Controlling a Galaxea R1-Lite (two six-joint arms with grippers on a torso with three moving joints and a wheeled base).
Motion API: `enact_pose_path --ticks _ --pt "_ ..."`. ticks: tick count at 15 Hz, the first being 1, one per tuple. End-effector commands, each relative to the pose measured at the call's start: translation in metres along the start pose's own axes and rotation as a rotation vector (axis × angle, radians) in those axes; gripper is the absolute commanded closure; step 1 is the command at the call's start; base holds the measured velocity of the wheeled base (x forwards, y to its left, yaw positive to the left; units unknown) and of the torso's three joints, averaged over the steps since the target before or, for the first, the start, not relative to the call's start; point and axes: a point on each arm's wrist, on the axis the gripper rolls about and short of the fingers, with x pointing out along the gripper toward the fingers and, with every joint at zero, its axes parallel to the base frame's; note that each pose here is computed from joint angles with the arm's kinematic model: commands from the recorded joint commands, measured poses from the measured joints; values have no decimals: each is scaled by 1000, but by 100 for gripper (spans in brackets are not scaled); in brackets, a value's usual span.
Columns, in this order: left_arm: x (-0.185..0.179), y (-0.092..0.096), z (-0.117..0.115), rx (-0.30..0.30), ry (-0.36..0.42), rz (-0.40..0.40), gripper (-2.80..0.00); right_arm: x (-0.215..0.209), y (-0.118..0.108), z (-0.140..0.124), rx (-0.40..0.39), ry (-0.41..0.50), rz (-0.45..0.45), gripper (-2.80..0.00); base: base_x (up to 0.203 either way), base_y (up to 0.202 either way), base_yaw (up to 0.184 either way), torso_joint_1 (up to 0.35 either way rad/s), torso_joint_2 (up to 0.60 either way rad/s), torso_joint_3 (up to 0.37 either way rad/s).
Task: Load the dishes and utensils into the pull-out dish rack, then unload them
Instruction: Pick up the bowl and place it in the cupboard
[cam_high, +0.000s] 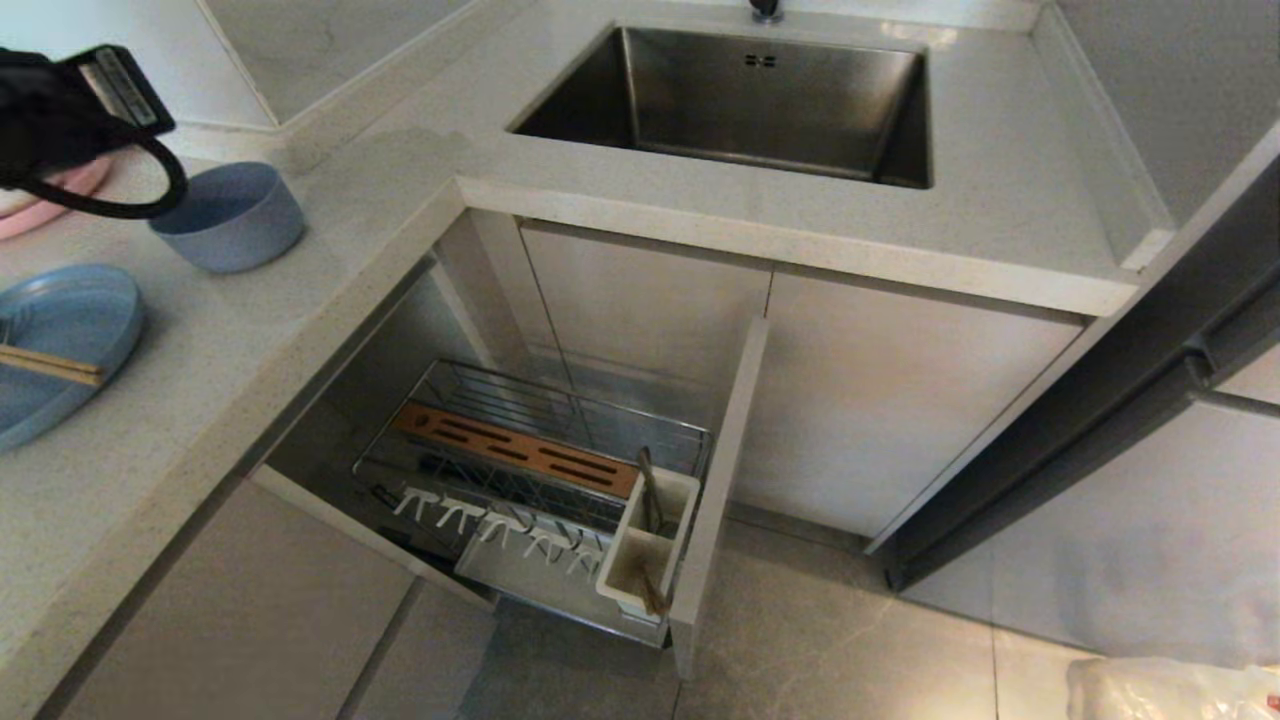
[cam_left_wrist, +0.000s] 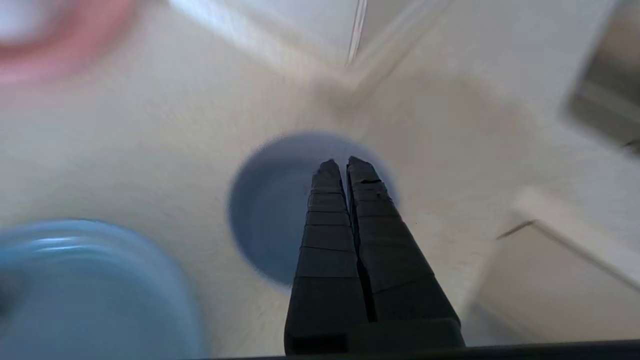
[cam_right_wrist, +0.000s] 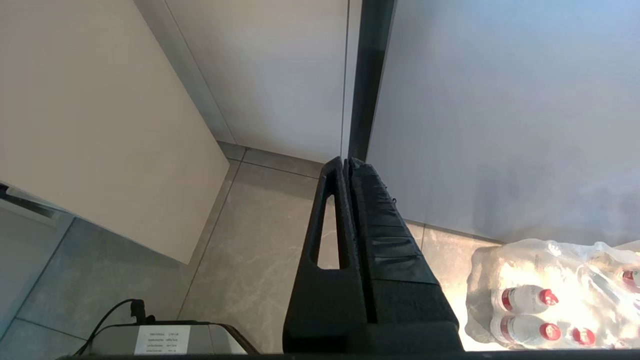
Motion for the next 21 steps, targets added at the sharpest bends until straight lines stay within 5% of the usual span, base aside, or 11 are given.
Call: enact_pose_path --ticks 1,7,8,21 --pt "40 -3 -31 17 88 20 0 0 0 0 0 0 0 0 0 0 0 0 0 0" --pt "48 -4 -32 14 88 4 0 0 0 0 0 1 0 0 0 0 0 0 0 0" --pt "48 -4 -32 14 88 4 -280 0 0 0 0 0 0 0 0 0 0 0 0 0" --pt "60 -13 -38 16 101 -17 -280 0 0 0 0 1 0 0 0 0 0 0 0 0"
